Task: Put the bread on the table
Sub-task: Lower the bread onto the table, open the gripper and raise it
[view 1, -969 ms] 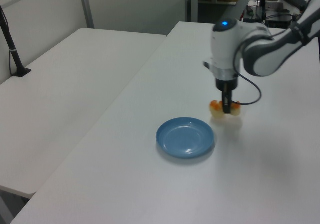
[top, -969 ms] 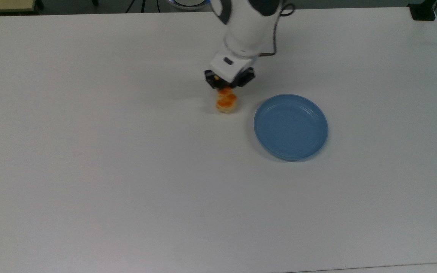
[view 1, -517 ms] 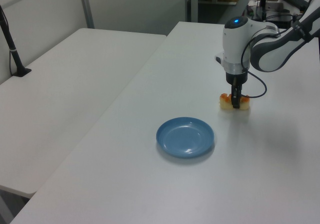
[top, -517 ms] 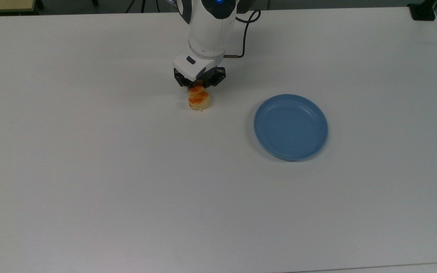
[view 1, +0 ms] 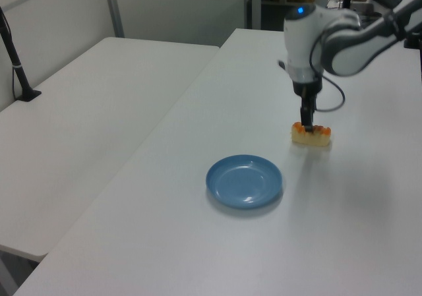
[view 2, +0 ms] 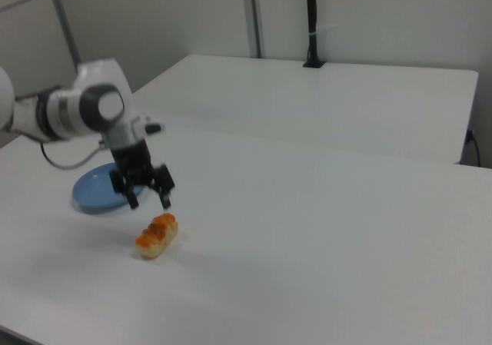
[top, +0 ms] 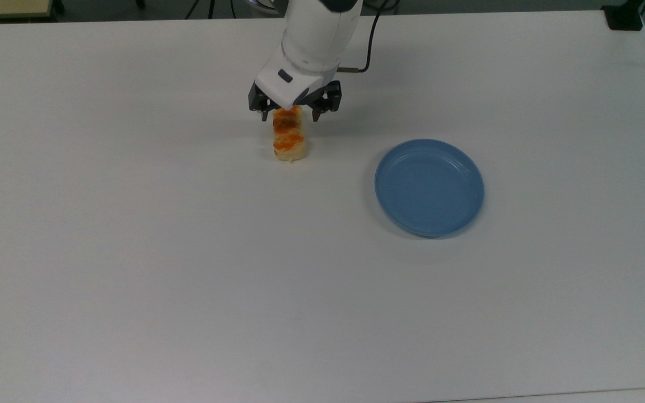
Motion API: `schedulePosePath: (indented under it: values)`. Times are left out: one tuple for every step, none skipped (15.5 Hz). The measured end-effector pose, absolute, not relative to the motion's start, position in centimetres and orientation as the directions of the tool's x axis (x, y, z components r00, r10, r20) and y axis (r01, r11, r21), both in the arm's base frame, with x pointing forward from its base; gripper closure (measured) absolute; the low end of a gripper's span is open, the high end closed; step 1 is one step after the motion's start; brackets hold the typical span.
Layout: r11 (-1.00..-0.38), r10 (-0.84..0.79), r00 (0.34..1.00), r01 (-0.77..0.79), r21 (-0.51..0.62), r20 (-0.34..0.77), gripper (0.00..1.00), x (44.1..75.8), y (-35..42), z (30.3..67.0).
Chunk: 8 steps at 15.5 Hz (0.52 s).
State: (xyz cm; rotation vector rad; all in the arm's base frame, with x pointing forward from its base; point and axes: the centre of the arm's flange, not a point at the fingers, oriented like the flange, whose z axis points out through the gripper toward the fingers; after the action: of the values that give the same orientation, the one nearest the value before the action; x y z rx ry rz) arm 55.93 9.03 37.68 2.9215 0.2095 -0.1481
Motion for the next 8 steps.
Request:
schedulePosePath:
  values:
    - [-0.969, 0.127, 0.987, 0.144, 0.199, -0.099, 0.0, 56.7, 9.5, 40.0]
    - [-0.971, 0.123, 0.989, 0.136, 0.194, -0.076, 0.0, 57.4, 10.0, 42.5]
    - [-0.974, 0.119, 0.992, 0.126, 0.186, -0.051, 0.0, 58.0, 10.4, 45.0]
    - [-0.978, 0.112, 0.993, 0.115, 0.174, -0.029, 0.0, 58.5, 10.6, 47.2]
    - [-0.982, 0.101, 0.995, 0.102, 0.159, -0.014, 0.0, 58.8, 10.8, 49.2]
    - [-0.986, 0.089, 0.996, 0.09, 0.143, -0.008, 0.0, 58.9, 10.9, 51.0]
    - [-0.988, 0.078, 0.997, 0.078, 0.132, -0.009, 0.0, 58.8, 10.9, 52.5]
    - [-0.99, 0.065, 0.998, 0.066, 0.127, -0.01, 0.0, 58.7, 10.8, 53.7]
